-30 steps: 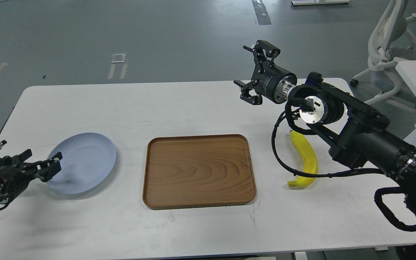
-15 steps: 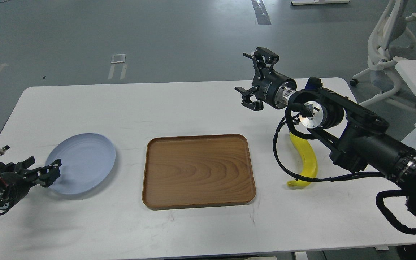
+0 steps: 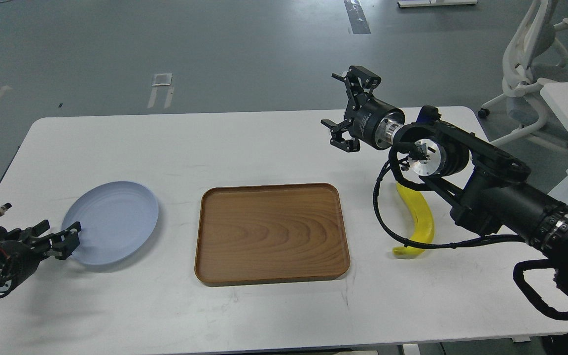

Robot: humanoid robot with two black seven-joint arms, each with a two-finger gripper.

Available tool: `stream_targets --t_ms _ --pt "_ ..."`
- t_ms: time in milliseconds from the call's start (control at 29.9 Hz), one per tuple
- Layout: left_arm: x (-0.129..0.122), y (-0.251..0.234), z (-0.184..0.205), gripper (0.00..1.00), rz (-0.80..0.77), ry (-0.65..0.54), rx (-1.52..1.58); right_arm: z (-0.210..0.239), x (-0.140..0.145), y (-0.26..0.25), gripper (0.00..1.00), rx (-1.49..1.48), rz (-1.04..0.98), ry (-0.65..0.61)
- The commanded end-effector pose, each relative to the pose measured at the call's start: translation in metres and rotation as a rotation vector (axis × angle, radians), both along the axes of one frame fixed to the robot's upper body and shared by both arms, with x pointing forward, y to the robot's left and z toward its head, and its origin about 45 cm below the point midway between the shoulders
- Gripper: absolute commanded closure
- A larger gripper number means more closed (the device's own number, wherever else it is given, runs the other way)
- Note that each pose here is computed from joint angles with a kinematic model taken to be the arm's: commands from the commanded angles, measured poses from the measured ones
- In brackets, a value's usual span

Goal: Place banana on plate with both arms
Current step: 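Lift the plate with the left gripper and carry it onto the wooden tray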

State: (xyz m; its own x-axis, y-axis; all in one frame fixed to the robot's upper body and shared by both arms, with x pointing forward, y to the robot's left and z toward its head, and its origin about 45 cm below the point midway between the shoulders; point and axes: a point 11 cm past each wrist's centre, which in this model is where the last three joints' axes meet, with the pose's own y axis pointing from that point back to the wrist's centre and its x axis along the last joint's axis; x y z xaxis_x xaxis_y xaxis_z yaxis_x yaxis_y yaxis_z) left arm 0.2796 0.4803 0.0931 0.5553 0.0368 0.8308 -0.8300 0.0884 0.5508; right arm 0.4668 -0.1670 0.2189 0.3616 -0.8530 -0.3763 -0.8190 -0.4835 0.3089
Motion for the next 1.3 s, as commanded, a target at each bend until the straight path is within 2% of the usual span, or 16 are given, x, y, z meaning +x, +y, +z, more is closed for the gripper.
stream_targets --t_ms 0,201,234,368,735,902,1003,1270 --pt "0.0 0.0 0.0 0.65 0.017 -0.001 -0.013 0.0 0.0 0.0 0.0 -0.011 0.004 -0.006" --pt "0.001 0.003 0.002 0.87 0.037 -0.004 -0.022 0.0 0.0 0.0 0.0 -0.011 0.003 -0.005" --pt "0.002 0.003 0.002 0.87 0.037 -0.004 -0.022 0.0 0.0 0.0 0.0 -0.011 0.003 -0.005" --pt "0.003 0.009 0.003 1.0 0.056 -0.01 -0.012 -0.001 0.0 -0.001 0.0 -0.011 0.003 -0.004" --pt "0.015 0.006 0.013 1.0 0.122 -0.056 -0.095 -0.001 0.0 -0.001 0.0 -0.016 0.001 -0.003" --pt "0.04 -0.036 0.037 1.0 0.12 -0.024 -0.386 0.003 0.002 0.0 0.0 -0.015 0.001 -0.012" --pt "0.039 -0.046 0.047 1.0 0.086 -0.019 -0.437 0.006 0.004 -0.006 0.0 -0.018 -0.012 -0.018" --pt "0.049 -0.127 0.069 1.0 -0.092 -0.037 -0.573 0.013 0.008 -0.013 0.0 -0.023 -0.024 -0.032"
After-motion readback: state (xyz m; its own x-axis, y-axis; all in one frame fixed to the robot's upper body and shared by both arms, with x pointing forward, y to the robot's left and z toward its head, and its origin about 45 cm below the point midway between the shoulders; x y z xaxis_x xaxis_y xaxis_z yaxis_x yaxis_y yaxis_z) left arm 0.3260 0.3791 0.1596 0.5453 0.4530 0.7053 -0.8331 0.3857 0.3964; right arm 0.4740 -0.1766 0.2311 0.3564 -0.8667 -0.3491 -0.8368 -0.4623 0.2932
